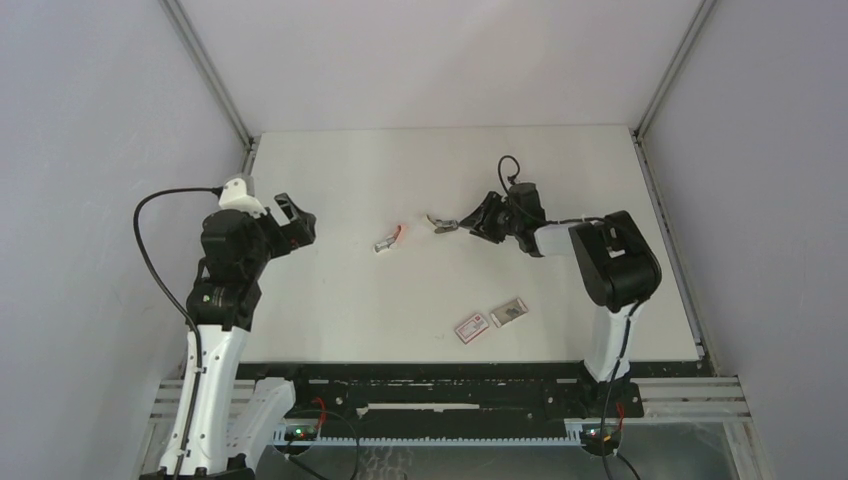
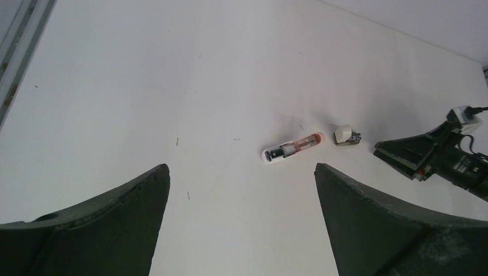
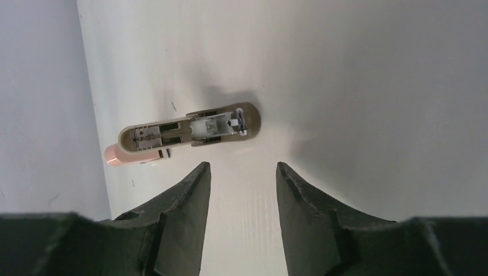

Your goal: Load the staples into the stapler

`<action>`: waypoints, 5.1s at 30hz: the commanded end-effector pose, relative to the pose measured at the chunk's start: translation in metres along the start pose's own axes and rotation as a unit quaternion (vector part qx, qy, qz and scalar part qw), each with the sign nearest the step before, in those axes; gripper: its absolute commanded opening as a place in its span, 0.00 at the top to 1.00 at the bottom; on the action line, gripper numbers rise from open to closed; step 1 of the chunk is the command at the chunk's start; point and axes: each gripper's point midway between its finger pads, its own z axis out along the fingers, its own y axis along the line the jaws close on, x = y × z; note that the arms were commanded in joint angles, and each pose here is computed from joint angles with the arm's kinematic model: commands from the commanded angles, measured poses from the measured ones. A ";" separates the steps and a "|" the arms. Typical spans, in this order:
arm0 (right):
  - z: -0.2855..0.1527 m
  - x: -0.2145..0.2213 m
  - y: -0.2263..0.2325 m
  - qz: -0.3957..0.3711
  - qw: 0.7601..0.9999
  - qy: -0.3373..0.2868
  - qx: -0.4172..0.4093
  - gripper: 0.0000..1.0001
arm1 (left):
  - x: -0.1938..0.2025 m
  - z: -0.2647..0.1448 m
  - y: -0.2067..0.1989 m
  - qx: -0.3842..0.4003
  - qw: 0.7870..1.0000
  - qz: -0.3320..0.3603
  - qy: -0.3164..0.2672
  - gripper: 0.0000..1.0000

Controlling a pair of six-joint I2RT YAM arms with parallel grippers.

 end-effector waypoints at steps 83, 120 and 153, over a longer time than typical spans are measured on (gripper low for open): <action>-0.168 0.157 -0.062 -0.230 0.930 0.164 0.236 0.64 | 0.043 -0.019 0.025 -0.019 0.998 0.047 0.021 0.01; -0.166 0.142 -0.042 -0.385 0.879 0.189 0.210 0.62 | 0.046 -0.015 0.024 -0.017 0.998 0.047 0.032 0.01; -0.154 0.143 -0.051 -0.435 0.838 0.215 0.250 0.82 | 0.047 -0.015 0.020 -0.005 0.998 0.046 0.035 0.01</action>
